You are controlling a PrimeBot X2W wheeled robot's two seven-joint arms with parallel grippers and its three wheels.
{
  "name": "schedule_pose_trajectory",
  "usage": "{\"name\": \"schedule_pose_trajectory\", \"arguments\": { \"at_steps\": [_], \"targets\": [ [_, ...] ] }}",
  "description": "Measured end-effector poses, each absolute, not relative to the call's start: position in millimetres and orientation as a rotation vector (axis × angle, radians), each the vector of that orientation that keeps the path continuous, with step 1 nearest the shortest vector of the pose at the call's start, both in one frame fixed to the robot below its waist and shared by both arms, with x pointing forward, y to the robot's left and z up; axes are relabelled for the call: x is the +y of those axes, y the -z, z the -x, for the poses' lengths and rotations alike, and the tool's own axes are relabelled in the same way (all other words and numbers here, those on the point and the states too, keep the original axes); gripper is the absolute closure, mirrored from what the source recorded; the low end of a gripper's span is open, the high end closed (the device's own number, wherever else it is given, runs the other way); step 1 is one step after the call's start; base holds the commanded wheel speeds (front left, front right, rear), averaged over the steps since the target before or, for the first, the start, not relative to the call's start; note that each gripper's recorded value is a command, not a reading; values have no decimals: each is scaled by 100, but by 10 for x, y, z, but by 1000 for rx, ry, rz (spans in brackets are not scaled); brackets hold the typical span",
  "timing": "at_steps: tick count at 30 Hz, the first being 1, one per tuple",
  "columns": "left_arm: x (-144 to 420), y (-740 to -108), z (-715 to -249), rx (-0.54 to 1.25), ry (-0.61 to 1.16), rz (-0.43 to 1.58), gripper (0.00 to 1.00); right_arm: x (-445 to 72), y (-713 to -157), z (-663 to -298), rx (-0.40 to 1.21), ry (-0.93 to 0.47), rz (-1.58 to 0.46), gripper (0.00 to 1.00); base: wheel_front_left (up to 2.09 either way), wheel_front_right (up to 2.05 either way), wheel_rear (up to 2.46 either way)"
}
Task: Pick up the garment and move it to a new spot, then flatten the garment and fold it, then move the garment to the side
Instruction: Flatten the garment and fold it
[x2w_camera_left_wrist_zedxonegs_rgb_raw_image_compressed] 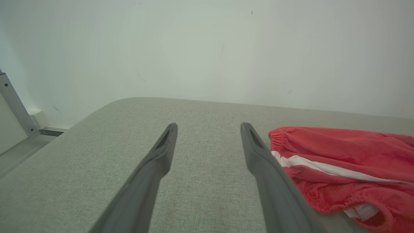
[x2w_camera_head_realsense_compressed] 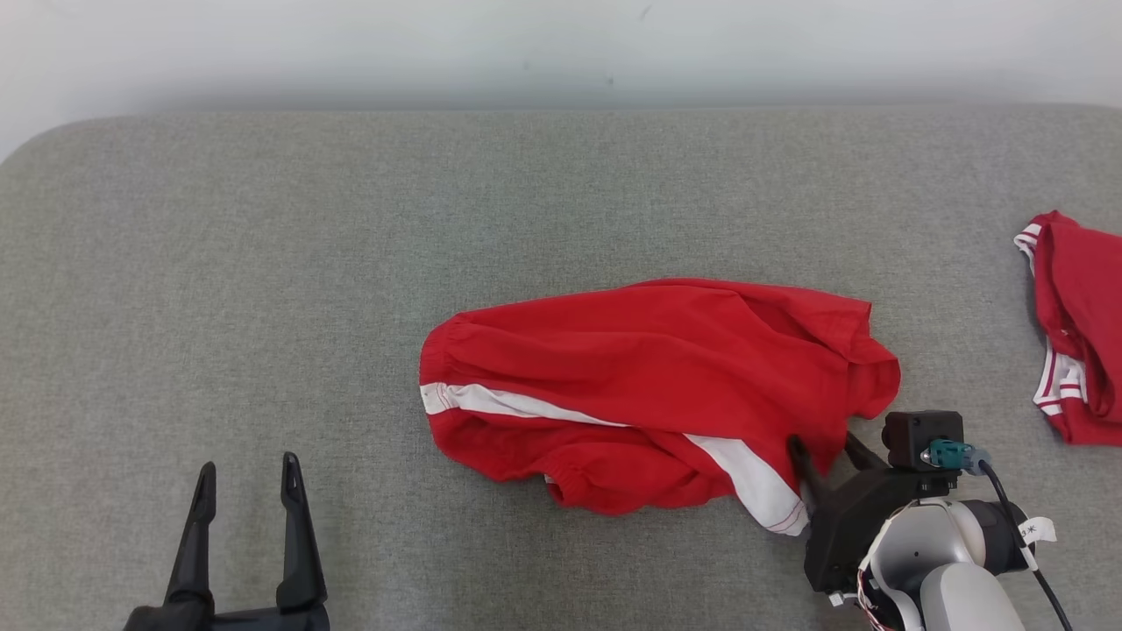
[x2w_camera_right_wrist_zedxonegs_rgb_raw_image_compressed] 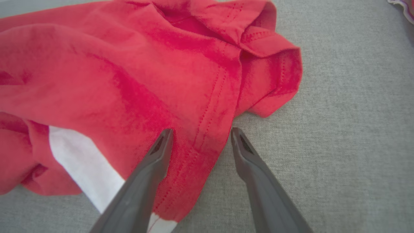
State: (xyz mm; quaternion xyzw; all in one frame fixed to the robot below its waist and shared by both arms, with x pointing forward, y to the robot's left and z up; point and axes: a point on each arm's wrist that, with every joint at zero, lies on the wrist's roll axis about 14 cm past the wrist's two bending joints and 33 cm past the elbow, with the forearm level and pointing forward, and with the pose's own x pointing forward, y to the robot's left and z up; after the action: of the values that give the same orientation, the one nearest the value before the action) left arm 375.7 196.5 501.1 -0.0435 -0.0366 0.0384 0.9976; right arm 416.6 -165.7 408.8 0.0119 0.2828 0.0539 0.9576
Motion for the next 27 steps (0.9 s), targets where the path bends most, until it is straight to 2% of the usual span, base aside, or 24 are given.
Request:
{"name": "schedule_pose_trajectory", "arguments": {
  "at_steps": [2, 3, 4, 17, 23, 27],
  "targets": [
    [1980, -4995, -3751, -68, -81, 83, 0, -1646, -4075, -4174, 577, -112, -24, 73, 0, 0, 0],
    [1986, -4992, -3750, -67, -83, 83, 0, -1643, -4074, -4174, 576, -113, -24, 90, 0, 0, 0],
    [1989, -4993, -3751, -68, -84, 83, 0, -1642, -4079, -4175, 574, -113, -24, 100, 0, 0, 0],
    [1912, -4969, -3760, -61, -59, 106, 0, -1889, -4450, -4206, 435, -43, -20, 100, 0, 0, 0],
    [1859, -4956, -3762, -56, -44, 111, 0, -1988, -4876, -4466, 335, -13, 40, 100, 0, 0, 0],
    [1845, -4941, -3765, -51, -38, 117, 0, -2001, -4983, -4706, 346, -29, 79, 100, 0, 0, 0]
  ]
}}
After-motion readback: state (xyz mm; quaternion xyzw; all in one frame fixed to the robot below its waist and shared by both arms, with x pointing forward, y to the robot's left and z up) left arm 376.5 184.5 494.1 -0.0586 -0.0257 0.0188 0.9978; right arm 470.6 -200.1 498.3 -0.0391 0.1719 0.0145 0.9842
